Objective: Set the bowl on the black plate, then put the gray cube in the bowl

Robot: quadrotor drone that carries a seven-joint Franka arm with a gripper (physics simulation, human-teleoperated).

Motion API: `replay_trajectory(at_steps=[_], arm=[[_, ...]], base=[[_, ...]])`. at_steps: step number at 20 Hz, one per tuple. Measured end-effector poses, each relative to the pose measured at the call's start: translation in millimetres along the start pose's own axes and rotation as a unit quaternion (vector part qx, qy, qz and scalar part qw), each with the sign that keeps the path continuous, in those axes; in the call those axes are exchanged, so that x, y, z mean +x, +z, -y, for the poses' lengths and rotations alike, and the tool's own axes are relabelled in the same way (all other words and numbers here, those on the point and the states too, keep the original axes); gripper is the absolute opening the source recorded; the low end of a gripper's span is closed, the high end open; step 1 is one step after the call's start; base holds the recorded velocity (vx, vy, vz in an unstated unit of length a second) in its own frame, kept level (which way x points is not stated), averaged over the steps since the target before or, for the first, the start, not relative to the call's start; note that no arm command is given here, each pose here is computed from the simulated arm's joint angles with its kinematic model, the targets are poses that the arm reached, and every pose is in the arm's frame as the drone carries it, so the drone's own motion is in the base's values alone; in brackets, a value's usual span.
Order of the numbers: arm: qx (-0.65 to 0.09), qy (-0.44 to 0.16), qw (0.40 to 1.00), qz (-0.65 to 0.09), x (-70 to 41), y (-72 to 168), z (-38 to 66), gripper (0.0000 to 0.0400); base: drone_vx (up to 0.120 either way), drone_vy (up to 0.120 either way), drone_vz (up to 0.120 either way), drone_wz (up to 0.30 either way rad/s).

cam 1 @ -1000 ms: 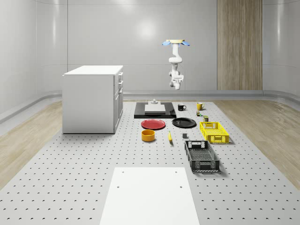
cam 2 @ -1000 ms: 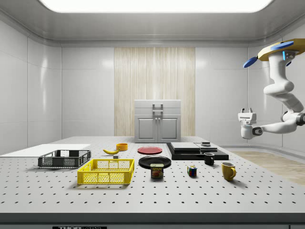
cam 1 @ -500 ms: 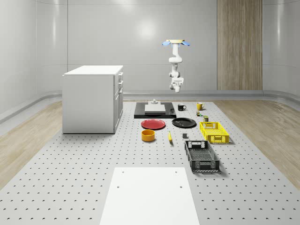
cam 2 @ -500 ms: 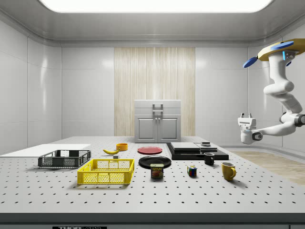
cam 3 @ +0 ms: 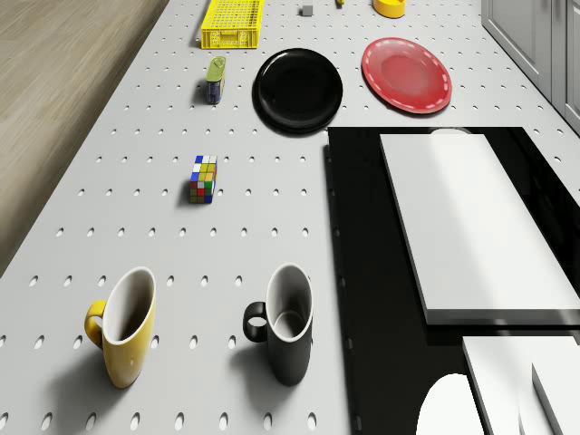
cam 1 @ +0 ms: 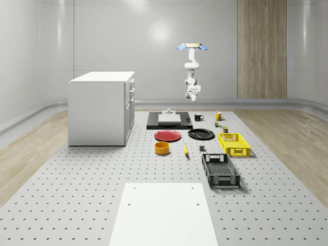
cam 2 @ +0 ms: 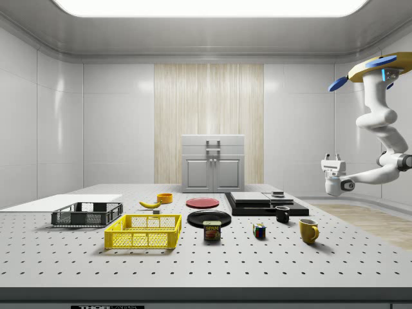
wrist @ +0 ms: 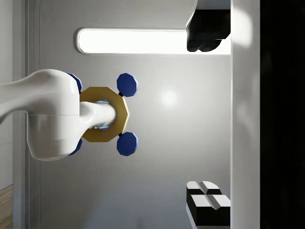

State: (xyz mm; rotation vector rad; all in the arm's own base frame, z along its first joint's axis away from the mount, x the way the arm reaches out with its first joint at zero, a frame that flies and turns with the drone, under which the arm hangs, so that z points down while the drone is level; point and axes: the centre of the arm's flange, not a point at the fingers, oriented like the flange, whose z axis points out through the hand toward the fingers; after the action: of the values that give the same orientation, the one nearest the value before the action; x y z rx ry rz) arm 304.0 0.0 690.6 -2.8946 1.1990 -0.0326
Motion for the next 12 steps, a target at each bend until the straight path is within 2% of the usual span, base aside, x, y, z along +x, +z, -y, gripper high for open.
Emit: replay_trajectory(at_steps=[2, 7, 12], arm=[[0.0, 0.0, 1.0, -0.001, -0.1, -0.3, -0.1, 0.04], [0.002, 0.0, 1.0, -0.002, -0.4, -0.6, -0.3, 0.04], [0.003, 0.0, 1.0, -0.004, -0.7, -0.7, -0.4, 0.04]], base=[[0.04, 0.0, 0.0, 0.0], [0.12, 0.0, 0.0, 0.0], [0.12, -0.112, 0.0, 0.0]])
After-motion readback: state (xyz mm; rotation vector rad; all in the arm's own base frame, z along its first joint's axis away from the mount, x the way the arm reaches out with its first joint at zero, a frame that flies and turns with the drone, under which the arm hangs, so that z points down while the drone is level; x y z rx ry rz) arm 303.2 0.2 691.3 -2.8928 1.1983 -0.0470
